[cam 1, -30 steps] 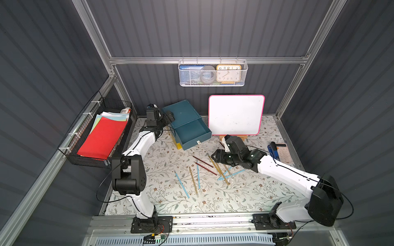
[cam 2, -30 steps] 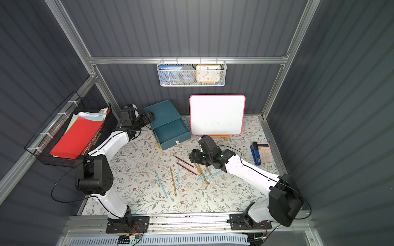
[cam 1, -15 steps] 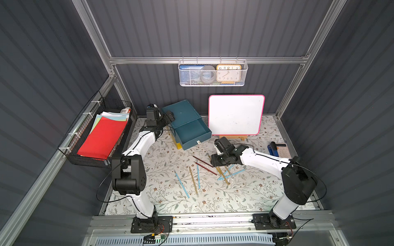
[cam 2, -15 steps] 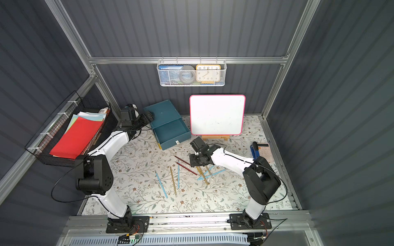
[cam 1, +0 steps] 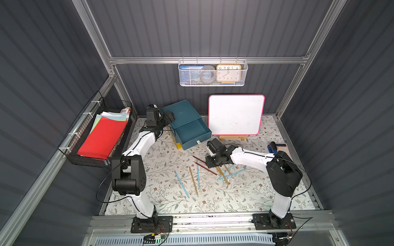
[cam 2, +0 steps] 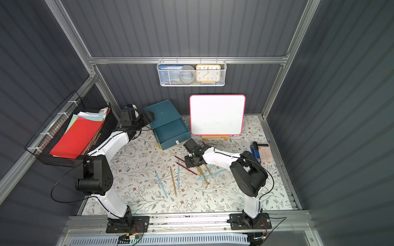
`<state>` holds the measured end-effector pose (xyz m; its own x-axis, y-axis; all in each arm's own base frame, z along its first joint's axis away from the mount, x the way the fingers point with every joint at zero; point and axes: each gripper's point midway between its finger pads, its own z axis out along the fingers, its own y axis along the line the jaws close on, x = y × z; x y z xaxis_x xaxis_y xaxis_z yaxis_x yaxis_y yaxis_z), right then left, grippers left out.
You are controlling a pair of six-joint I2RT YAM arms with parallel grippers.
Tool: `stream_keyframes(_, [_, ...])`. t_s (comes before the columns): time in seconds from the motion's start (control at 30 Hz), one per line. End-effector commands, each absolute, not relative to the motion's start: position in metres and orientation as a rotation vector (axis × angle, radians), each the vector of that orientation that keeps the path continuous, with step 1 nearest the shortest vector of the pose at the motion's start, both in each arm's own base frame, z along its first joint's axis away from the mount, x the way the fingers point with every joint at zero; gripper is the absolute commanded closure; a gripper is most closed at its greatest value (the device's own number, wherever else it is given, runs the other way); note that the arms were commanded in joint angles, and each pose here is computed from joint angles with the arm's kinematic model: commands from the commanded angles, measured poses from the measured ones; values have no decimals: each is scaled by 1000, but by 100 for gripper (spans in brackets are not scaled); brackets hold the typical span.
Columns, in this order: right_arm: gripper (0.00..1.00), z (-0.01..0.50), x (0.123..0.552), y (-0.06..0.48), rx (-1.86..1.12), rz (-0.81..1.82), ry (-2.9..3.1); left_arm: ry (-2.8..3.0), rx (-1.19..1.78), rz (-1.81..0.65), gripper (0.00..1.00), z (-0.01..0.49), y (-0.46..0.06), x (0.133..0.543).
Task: Please place the pencils in the drawer according to their color
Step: Pick up the pencil from the center of the board.
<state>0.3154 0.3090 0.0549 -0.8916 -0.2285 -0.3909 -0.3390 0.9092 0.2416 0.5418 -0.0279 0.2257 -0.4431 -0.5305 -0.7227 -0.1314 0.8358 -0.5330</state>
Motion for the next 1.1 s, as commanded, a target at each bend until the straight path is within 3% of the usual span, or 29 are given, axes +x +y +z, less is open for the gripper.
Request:
stream_keyframes(0.0, [52,56,322,314,-440,416,2694,1976,-480,-520,0,238,-29,538])
stream_keyframes(1.07, [62,12,317,307,-475,333,2778,1980,-474,-551,0,235,-34,538])
